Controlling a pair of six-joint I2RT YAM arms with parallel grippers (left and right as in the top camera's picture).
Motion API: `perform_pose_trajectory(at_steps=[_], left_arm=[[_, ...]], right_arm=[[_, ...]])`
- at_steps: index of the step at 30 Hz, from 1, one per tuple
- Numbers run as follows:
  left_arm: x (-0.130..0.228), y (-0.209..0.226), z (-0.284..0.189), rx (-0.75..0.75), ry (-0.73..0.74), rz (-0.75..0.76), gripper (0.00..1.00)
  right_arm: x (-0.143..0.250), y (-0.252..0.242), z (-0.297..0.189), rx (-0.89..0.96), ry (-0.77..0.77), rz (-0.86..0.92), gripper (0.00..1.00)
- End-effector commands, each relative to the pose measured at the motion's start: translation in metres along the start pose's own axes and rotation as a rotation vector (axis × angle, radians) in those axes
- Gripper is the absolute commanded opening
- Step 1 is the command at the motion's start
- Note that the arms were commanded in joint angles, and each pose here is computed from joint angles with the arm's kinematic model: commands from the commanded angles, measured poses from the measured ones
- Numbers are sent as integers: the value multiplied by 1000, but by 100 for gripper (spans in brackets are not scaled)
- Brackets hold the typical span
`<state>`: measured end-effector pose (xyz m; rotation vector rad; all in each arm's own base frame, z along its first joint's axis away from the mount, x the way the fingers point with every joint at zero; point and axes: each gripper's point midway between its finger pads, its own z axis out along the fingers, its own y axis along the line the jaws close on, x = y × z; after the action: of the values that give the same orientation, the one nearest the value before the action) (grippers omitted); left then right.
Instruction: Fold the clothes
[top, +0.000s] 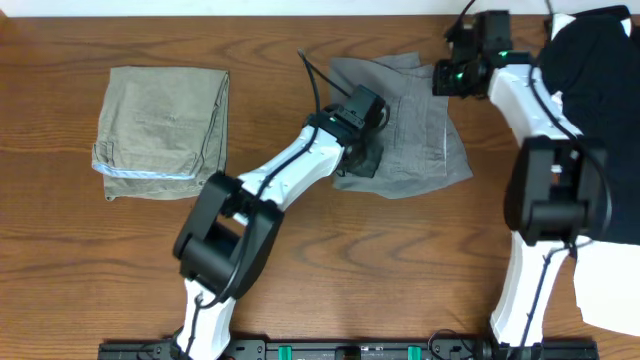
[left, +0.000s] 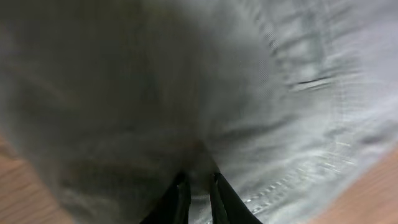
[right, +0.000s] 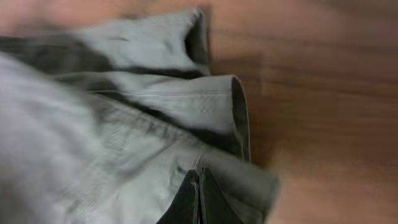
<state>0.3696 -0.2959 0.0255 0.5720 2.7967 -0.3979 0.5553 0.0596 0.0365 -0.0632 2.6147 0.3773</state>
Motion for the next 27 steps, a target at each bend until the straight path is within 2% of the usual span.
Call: perform_pose_trajectory(at_steps=[1, 5, 8, 12, 15, 16, 19, 23, 27], left_arm=[[15, 5, 19, -11, 56, 5, 15], [24, 6, 24, -18, 89, 3, 14], [20, 2, 18, -13, 73, 10, 14], [3, -6, -7, 4, 4, 20, 14], [-17, -16, -36, 29, -86, 34, 14], [-24, -20, -45, 39, -122, 41, 15], [-47, -39, -72, 82, -243, 66, 15], [-61, -65, -80, 136, -321, 112, 14], [-54, -101, -70, 260, -302, 165, 14]], right_arm=[[16, -10, 31, 8, 38, 13, 1], [21, -13, 43, 1, 44, 14, 3], [3, 3, 29, -67, -7, -54, 8], [-37, 15, -17, -62, -105, -73, 12], [-59, 13, -65, -19, -166, -17, 13], [-63, 11, -81, -5, -181, 2, 16], [-65, 8, -120, 16, -193, 23, 35], [-56, -19, -147, 121, -173, 69, 34], [-38, -55, -155, 204, -116, 134, 36]])
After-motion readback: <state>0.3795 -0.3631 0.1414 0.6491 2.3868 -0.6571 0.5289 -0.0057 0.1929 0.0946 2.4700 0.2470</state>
